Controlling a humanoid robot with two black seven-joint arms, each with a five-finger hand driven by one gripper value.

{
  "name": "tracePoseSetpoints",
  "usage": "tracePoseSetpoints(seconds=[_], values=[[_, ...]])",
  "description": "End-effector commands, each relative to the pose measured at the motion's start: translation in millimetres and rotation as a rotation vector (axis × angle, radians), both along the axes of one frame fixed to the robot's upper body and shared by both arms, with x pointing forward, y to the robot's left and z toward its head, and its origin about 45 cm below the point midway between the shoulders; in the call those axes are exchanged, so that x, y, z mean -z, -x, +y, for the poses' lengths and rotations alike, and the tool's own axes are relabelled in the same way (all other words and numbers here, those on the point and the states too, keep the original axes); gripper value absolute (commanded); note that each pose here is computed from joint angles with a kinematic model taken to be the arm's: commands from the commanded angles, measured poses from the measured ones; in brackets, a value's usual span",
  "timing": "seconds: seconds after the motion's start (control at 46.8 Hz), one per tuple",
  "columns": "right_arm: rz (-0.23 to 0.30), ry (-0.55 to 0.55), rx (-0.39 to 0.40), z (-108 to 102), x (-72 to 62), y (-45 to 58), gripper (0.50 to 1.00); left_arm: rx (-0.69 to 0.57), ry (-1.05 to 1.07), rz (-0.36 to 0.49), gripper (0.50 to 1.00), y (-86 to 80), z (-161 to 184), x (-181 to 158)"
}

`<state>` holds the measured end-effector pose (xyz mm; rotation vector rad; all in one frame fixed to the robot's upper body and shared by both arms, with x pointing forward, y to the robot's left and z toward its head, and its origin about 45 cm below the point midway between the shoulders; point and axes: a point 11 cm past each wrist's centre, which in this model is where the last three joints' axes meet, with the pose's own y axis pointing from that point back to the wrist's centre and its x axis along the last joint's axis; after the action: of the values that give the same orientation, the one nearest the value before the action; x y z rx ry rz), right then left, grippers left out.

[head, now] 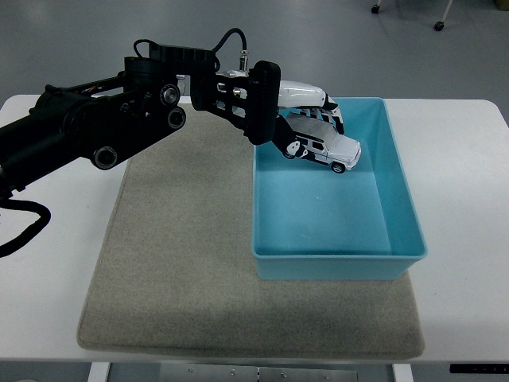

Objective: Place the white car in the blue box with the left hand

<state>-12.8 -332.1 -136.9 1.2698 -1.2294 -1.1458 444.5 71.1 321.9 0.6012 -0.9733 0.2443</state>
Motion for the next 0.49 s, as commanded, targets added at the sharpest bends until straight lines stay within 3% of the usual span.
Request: tracePoseSetpoints(seconds=[0.0, 0.363, 0.47], values=[[0.000, 0.000, 0.000, 0.0, 0.0, 0.0, 0.936, 0.007, -0.034, 0.012, 0.500, 2.5, -1.7, 13.2], [0.000, 0.000, 0.000, 0.0, 0.0, 0.0, 0.936, 0.005, -0.023, 0.045, 0.505, 10.2, -8.7, 40.2], [0.000, 0.000, 0.000, 0.0, 0.0, 0.0, 0.936, -0.010, -0.015, 0.039, 0.636, 7.6, -6.3, 40.9]])
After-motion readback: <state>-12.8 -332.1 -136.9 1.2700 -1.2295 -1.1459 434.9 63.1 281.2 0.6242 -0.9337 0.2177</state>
